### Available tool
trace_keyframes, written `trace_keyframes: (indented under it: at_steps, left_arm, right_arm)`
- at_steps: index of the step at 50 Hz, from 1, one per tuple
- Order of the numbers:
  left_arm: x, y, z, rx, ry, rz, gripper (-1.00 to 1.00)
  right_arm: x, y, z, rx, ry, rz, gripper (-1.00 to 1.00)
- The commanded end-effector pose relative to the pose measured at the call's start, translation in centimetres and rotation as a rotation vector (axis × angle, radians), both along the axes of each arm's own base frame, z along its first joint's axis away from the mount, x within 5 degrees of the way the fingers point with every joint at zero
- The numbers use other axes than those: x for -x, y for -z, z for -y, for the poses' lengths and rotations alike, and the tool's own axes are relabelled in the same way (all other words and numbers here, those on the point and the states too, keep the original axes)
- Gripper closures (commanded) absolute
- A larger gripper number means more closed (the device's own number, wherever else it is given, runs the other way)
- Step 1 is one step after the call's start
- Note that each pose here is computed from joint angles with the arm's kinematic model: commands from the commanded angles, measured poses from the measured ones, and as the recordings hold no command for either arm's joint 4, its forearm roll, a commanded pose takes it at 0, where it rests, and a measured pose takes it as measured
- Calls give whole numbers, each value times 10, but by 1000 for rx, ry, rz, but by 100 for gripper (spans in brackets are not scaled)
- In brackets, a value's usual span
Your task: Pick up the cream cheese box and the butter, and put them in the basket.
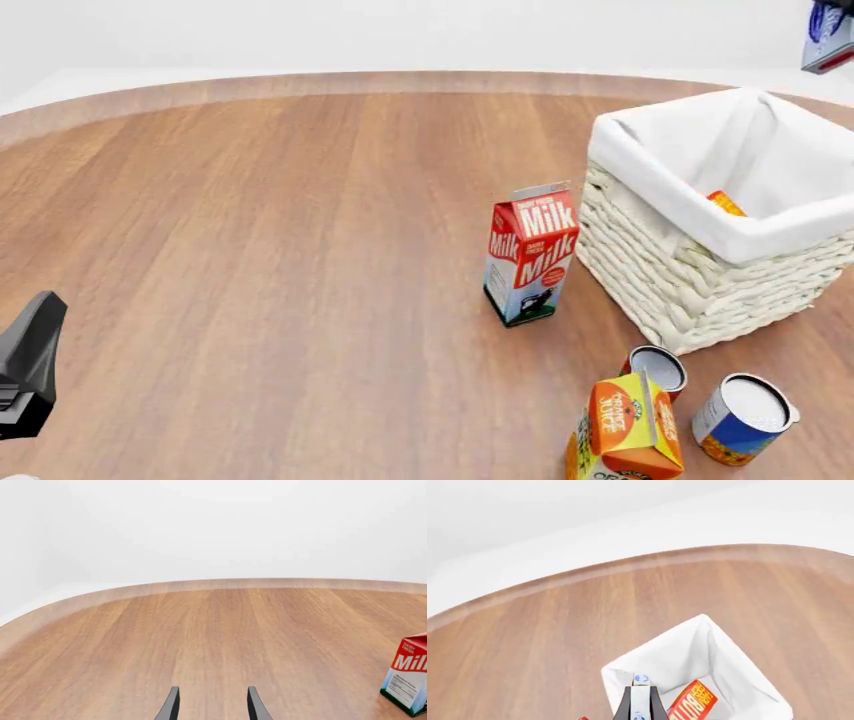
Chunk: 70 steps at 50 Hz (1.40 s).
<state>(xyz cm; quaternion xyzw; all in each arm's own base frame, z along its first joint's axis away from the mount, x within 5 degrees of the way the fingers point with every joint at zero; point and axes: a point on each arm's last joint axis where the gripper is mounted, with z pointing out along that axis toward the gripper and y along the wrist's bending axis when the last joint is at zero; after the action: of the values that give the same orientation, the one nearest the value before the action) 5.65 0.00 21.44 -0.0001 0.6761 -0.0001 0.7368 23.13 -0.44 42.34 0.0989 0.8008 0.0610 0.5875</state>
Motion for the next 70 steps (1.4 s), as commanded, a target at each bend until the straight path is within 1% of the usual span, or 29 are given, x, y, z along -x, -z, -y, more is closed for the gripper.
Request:
trace_keyframes:
  at_steps: [1, 7, 17, 28, 45, 52, 57, 64, 70]
  left_arm:
    - [0, 0, 0, 0, 0, 0, -100]
    - [0, 0, 0, 0, 0, 0, -100]
    - [0, 0, 0, 0, 0, 0, -100]
    - [0, 0, 0, 0, 0, 0, -100]
    - [0, 0, 0, 0, 0, 0, -100]
    - [0, 0, 0, 0, 0, 0, -100]
    - [0, 0, 0, 0, 0, 0, -100]
    - [0, 0, 0, 0, 0, 0, -100]
    - [0, 0, 0, 0, 0, 0, -100]
  right_arm:
    - [-20, 20, 11, -4, 44, -32, 100]
    - [-29, 35, 11, -3, 39, -60, 100]
    - [-33, 45, 13, -1, 45, -75, 100]
    - [-37, 65, 19, -1, 65, -105, 100]
    - [-41, 70, 19, 16, 58, -123, 100]
    - [-49, 83, 20, 13, 61, -144, 100]
    - [-51, 81, 22, 17, 63, -145, 100]
    - [-54, 86, 24, 18, 70, -150, 100]
    - [-59, 92, 32, 14, 95, -161, 100]
